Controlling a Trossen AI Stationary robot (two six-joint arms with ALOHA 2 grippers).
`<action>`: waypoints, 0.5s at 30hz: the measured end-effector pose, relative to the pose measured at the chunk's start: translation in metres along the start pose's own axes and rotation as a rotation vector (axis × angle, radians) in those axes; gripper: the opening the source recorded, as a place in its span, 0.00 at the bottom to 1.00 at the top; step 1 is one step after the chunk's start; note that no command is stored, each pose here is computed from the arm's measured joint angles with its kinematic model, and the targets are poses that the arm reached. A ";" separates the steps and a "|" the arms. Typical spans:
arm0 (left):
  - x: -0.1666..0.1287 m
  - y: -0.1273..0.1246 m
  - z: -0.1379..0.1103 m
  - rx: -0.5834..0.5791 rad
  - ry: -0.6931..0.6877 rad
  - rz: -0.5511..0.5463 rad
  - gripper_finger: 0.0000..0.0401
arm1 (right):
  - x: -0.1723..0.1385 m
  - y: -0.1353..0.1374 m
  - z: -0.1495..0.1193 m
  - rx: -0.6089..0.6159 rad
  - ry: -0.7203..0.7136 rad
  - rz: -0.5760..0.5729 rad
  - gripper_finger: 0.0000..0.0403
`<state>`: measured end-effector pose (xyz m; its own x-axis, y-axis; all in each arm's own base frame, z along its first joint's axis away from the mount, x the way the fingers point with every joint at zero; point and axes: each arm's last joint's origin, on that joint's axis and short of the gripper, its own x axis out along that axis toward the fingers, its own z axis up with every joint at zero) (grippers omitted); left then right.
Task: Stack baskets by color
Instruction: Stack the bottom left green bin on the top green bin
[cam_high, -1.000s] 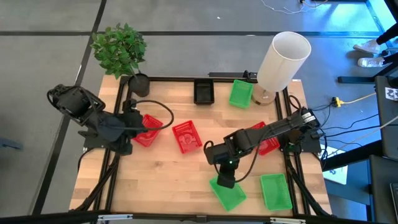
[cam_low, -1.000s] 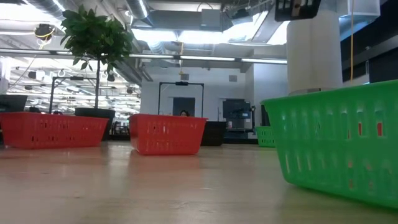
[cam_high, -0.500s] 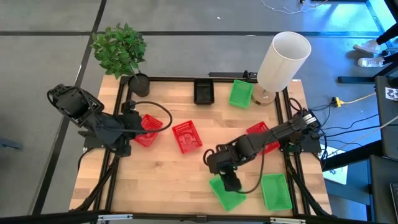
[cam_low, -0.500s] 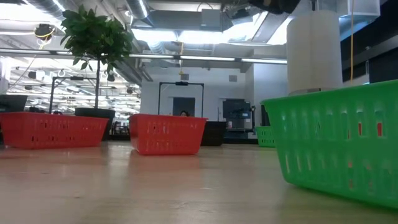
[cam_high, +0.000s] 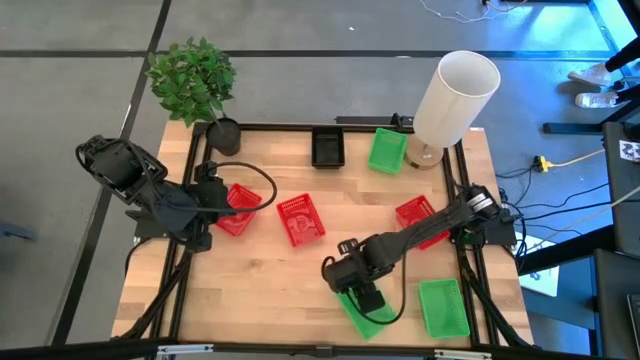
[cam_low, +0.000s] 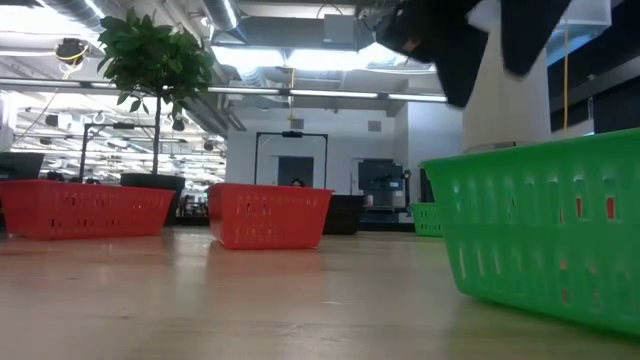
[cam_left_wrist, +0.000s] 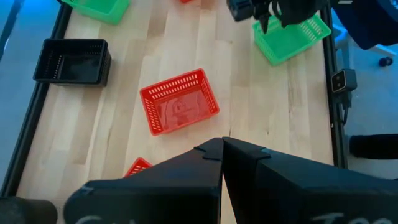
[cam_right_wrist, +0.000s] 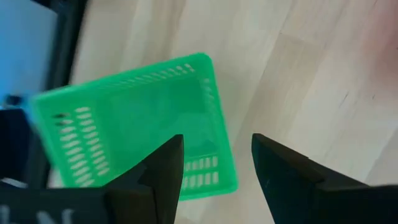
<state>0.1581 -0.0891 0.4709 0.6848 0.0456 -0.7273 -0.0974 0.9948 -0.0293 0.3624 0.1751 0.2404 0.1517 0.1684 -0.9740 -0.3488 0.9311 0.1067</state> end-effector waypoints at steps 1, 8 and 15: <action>0.000 0.000 0.000 -0.001 0.000 0.000 0.00 | 0.004 0.000 0.001 -0.010 0.009 -0.003 0.47; 0.000 0.000 0.000 -0.005 0.000 0.000 0.00 | 0.028 -0.002 0.003 -0.073 0.066 -0.005 0.47; 0.000 0.000 0.000 -0.006 0.000 0.000 0.00 | 0.059 -0.006 0.005 -0.133 0.139 -0.038 0.47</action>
<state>0.1581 -0.0891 0.4709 0.6848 0.0456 -0.7273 -0.1015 0.9943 -0.0333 0.3780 0.1809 0.1829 0.0408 0.0788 -0.9961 -0.4655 0.8836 0.0509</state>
